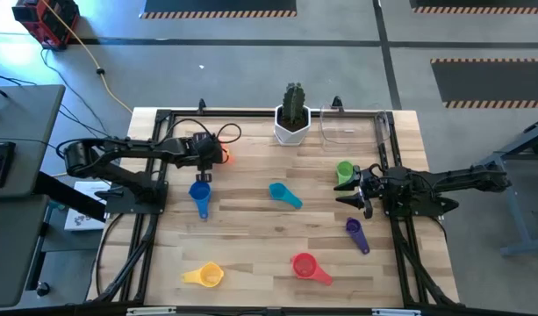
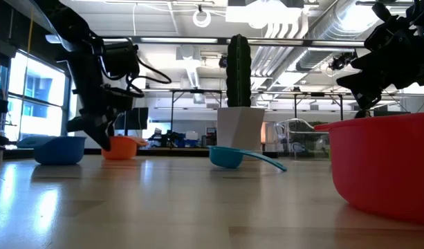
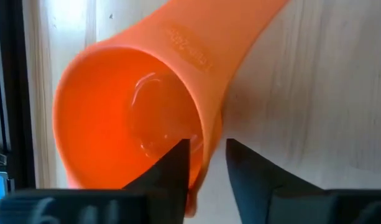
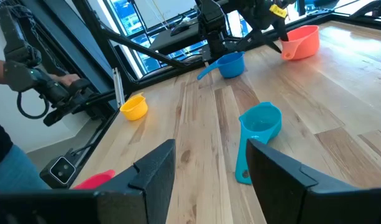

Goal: Nest measuring cups in basket
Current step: Move the orange measuring cup to the center of the table

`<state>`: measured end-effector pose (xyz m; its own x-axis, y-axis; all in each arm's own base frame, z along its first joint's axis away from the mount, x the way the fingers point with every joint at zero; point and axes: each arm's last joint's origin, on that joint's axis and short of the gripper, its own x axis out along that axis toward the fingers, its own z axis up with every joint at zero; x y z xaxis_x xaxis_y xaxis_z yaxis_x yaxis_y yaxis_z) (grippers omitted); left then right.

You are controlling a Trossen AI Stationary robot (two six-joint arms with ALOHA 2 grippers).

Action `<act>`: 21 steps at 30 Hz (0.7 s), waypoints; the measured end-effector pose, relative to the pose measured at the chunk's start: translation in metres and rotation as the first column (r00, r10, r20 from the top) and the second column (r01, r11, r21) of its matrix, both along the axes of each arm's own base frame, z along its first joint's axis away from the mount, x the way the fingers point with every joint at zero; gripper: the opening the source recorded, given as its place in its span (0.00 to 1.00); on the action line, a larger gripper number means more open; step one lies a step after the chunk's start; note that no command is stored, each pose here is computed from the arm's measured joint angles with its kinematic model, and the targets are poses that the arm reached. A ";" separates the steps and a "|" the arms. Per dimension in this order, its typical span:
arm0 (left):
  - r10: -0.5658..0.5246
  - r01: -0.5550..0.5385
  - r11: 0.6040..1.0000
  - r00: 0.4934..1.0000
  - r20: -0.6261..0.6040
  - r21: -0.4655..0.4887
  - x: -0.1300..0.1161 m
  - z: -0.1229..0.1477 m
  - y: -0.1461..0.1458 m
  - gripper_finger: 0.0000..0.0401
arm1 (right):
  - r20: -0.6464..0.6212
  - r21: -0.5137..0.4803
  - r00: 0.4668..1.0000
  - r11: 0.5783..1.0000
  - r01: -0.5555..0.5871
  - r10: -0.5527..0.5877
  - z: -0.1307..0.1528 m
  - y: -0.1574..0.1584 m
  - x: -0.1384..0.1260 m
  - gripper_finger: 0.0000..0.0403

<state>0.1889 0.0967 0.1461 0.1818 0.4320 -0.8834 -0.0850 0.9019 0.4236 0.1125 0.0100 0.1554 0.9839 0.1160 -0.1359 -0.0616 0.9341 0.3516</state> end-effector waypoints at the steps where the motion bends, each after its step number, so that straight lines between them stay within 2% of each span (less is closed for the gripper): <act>1: 0.000 0.000 1.000 1.000 0.003 0.001 0.000 0.000 0.000 0.19 | 0.000 0.000 1.000 1.000 0.000 0.000 0.000 0.000 0.000 0.47; 7: 0.000 0.000 1.000 1.000 0.018 0.009 0.002 0.001 0.001 0.02 | 0.000 0.000 1.000 1.000 0.000 0.000 0.000 0.000 0.000 0.47; 12: -0.018 0.018 1.000 1.000 0.023 -0.007 0.003 0.000 -0.002 0.02 | 0.000 0.000 1.000 1.000 0.000 0.000 0.000 0.000 0.000 0.47; 15: -0.017 0.019 0.999 0.999 0.041 -0.050 0.006 0.004 -0.007 0.01 | 0.000 0.000 1.000 1.000 0.000 0.000 0.000 0.000 0.000 0.47; 21: -0.017 0.030 0.993 0.993 0.114 -0.116 0.028 0.032 -0.021 0.01 | 0.000 0.000 1.000 1.000 0.000 0.000 0.000 0.000 0.000 0.47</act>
